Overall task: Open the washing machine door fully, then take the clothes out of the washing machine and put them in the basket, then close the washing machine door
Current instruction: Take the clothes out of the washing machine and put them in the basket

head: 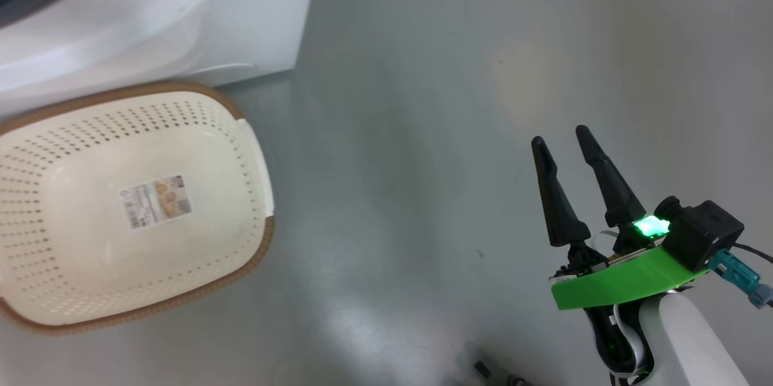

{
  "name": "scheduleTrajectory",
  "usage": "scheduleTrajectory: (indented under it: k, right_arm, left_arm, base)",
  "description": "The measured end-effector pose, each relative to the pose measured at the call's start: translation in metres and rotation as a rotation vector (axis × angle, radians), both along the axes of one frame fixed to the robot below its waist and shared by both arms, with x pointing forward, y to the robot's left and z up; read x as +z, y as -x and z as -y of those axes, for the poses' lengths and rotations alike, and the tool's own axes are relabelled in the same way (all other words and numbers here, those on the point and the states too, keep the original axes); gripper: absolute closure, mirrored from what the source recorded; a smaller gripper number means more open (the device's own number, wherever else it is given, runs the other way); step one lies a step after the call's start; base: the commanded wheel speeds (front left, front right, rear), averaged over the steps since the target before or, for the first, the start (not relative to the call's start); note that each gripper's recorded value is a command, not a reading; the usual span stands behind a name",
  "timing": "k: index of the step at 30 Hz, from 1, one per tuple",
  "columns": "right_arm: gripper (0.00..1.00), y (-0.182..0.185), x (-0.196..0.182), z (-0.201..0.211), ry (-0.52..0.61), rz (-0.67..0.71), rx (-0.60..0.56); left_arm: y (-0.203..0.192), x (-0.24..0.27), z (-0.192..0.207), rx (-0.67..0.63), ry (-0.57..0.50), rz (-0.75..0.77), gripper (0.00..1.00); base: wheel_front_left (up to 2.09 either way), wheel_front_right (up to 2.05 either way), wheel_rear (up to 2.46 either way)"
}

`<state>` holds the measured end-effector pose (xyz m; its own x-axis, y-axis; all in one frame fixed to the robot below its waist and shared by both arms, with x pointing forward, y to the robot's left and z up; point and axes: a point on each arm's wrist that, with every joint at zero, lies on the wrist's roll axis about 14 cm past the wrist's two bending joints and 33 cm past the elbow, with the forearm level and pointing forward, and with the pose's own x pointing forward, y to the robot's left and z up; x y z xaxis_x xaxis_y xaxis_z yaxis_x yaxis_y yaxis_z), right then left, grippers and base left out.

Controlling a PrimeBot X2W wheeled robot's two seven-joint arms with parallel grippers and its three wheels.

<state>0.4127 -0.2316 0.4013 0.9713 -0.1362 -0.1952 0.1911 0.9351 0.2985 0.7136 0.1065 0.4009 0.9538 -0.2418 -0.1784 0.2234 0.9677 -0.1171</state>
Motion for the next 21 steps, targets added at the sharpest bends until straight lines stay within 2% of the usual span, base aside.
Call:
scheduleTrajectory:
  k: [12,21]
  right_arm:
    - [0.00,-0.008,0.017,-0.011,0.016,0.055,0.043]
    - [0.00,-0.001,0.024,-0.017,0.009,0.070,0.053]
  left_arm:
    - [0.056,0.039,-0.022,0.088,0.135,0.127,1.00]
    - [0.106,0.067,-0.037,0.136,0.146,0.225,1.00]
  base:
    - [0.00,0.00,0.00]
    - [0.00,0.00,0.00]
